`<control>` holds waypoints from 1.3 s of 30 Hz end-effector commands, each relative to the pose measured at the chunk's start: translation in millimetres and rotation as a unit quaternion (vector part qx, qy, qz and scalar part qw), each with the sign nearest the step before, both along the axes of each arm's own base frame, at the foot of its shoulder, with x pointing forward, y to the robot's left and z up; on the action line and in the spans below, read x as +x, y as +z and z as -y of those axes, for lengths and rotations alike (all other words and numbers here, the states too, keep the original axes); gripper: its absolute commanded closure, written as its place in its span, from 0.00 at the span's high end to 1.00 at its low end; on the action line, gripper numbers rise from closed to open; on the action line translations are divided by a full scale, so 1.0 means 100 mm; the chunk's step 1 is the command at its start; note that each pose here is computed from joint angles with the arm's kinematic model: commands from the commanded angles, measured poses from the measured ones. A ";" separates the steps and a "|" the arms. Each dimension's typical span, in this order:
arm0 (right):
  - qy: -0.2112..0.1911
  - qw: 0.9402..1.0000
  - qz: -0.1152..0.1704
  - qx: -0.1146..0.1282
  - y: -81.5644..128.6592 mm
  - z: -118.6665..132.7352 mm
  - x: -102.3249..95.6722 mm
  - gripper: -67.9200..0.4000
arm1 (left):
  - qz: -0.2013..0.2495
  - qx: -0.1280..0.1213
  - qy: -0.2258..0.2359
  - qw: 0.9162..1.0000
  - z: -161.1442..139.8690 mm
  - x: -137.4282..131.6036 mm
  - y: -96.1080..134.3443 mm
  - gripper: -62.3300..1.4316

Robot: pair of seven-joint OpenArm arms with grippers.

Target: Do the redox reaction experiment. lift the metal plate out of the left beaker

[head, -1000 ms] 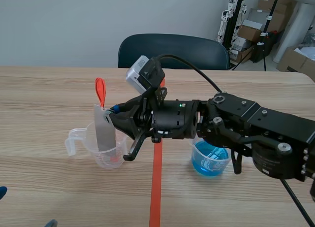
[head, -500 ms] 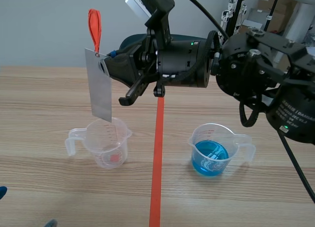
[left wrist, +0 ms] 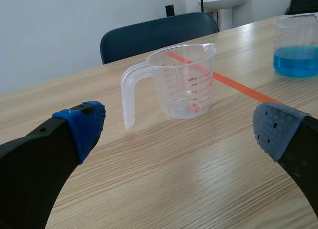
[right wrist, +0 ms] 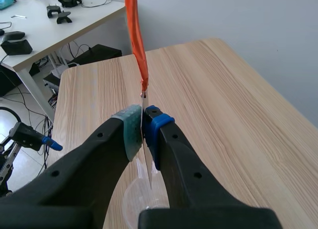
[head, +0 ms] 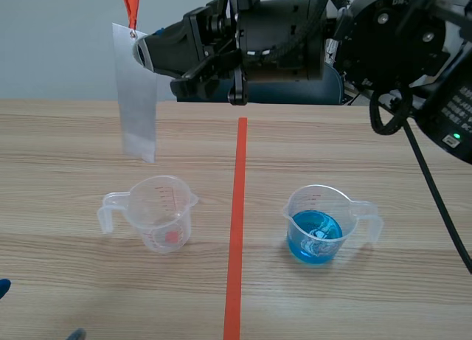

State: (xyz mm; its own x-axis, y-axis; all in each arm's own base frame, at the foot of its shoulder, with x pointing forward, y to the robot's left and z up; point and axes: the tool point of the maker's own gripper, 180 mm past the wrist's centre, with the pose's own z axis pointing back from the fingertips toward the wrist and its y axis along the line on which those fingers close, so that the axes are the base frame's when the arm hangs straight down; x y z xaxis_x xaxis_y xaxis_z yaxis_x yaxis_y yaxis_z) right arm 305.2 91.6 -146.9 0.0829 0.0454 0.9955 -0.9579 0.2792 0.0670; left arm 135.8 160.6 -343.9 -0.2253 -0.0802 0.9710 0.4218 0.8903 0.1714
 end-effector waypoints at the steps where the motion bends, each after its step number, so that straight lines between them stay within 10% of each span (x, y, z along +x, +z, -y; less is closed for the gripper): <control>1: 0.001 1.000 0.012 0.006 0.12 0.01 0.05 0.01 | 0.023 -0.005 0.000 1.000 -0.05 -0.03 0.10 1.00; 12: -0.002 0.999 0.017 -0.045 0.16 -0.01 0.14 0.01 | 0.023 -0.005 0.000 1.000 -0.05 -0.03 0.10 1.00; 39: 0.026 0.996 -0.006 -0.084 0.06 -0.21 0.02 0.01 | 0.022 -0.005 0.000 1.000 -0.05 -0.03 0.10 1.00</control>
State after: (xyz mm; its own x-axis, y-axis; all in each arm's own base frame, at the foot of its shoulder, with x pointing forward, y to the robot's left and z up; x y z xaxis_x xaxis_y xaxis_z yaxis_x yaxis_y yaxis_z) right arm 304.6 111.1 -150.0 0.1016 0.2334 0.9671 -0.9703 0.2377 0.0445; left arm 135.8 160.6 -343.9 -0.2253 -0.0802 0.9710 0.4218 0.8903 0.1714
